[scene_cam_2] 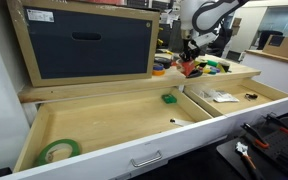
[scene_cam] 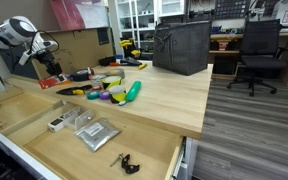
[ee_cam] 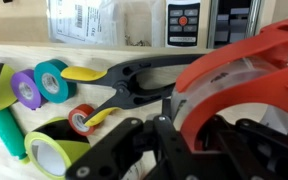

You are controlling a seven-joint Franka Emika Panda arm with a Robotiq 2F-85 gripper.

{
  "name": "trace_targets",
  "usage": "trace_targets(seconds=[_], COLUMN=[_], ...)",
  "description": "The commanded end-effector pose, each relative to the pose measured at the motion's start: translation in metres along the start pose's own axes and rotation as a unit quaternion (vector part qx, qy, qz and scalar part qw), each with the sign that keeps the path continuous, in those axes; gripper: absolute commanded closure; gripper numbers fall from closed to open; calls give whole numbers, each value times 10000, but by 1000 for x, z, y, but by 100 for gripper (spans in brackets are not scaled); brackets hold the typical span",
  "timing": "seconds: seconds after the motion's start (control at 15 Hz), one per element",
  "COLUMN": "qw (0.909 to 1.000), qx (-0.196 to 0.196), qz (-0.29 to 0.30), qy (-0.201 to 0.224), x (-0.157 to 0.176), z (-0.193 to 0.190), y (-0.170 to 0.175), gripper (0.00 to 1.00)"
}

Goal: Put the tape and tape dispenser into the drawer

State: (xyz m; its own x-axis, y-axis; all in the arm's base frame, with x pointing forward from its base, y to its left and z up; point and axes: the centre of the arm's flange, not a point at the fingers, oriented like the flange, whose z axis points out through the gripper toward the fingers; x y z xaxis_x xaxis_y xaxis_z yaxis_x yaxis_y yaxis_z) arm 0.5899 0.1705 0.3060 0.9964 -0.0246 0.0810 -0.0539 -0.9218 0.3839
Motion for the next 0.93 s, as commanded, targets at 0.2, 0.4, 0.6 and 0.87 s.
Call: trace_targets(seconds=[0.2, 0.4, 0.6, 0.87], qw=[9946, 9918, 9892, 9860], qx=[170, 236, 232, 122], qz=[-1009, -1230, -1426, -1650], qy=[196, 256, 238, 202], x=[-51, -67, -84, -101], z=[-10, -10, -7, 5], y=[-17, -29, -38, -58], gripper=[94, 94, 94, 94])
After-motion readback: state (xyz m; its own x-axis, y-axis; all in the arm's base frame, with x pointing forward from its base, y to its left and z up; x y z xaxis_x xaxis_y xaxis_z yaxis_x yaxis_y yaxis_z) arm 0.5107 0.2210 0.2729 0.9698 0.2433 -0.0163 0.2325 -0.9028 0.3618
